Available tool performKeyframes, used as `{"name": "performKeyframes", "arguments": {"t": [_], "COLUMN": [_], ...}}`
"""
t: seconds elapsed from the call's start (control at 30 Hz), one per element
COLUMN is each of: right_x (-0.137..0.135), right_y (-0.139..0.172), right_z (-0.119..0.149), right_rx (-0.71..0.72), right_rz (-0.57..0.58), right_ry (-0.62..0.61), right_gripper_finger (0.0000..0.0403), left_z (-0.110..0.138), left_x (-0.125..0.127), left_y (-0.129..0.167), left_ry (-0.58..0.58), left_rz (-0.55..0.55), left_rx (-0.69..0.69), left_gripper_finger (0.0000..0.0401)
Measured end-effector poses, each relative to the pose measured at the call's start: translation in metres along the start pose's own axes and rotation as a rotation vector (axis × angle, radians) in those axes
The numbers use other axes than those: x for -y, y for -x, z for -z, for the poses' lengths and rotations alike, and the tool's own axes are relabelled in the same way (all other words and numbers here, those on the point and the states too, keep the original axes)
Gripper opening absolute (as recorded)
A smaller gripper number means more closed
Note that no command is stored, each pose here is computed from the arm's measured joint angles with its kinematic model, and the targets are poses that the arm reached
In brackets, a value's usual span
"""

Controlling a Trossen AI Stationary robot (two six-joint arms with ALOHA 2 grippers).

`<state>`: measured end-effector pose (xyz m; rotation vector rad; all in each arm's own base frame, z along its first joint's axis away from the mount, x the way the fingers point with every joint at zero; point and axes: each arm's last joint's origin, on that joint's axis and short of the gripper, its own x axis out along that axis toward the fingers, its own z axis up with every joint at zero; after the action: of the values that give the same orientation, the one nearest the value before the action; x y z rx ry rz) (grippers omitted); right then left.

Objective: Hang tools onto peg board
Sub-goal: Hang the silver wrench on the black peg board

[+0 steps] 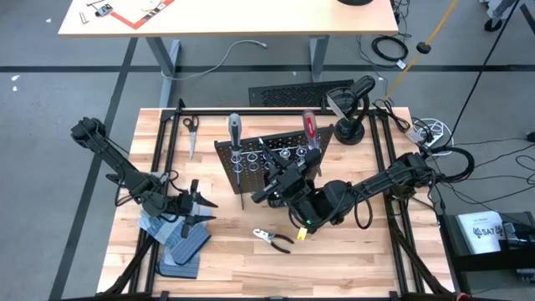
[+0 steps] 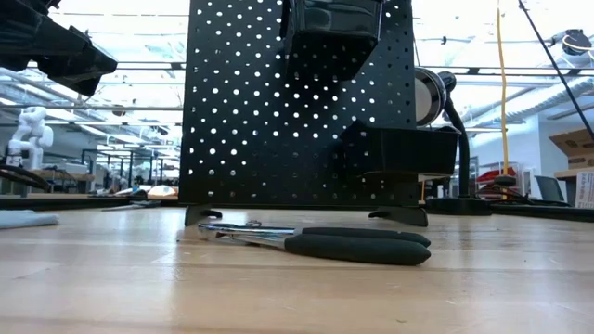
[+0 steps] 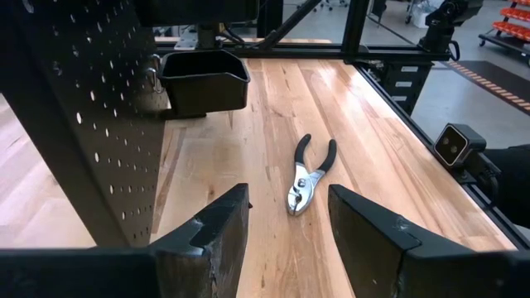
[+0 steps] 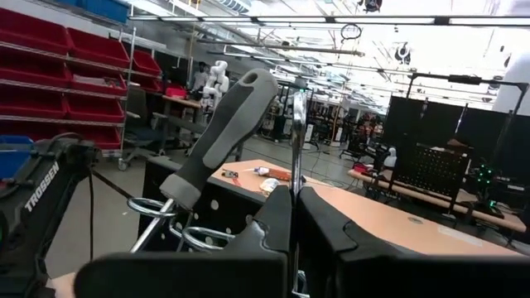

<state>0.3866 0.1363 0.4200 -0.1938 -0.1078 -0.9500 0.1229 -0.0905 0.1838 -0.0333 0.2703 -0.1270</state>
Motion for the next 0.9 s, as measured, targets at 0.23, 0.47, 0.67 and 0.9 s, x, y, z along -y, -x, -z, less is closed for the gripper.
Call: {"name": "performKeyframes", "arguments": {"t": [0.23,0.47,0.67,0.9], "right_x": [0.0002,-0.0009,-0.0056,-0.0056], "right_y": [0.0003,0.0004,-0.0001,0.0], "right_z": [0.0002,0.0011,0.0048,0.0047], "right_rx": [-0.009,-0.009,0.012,0.012], "right_rz": [0.009,0.006,-0.02,-0.02], "right_ry": [0.006,-0.001,-0.016,-0.006], "right_gripper_finger": [0.0003,0.0003,0.0003,0.0002], "left_z": [0.0,0.0,0.0001,0.0001], "left_x": [0.0,0.0,0.0,0.0], "left_y": [0.0,0.0,0.0,0.0], "left_ry": [-0.001,-0.001,0.0,0.0], "left_rz": [0.0,0.0,0.0,0.0], "left_rx": [0.0,0.0,-0.001,-0.001], "left_gripper_finger": [0.0175,0.0175,0.0175,0.0175]}}
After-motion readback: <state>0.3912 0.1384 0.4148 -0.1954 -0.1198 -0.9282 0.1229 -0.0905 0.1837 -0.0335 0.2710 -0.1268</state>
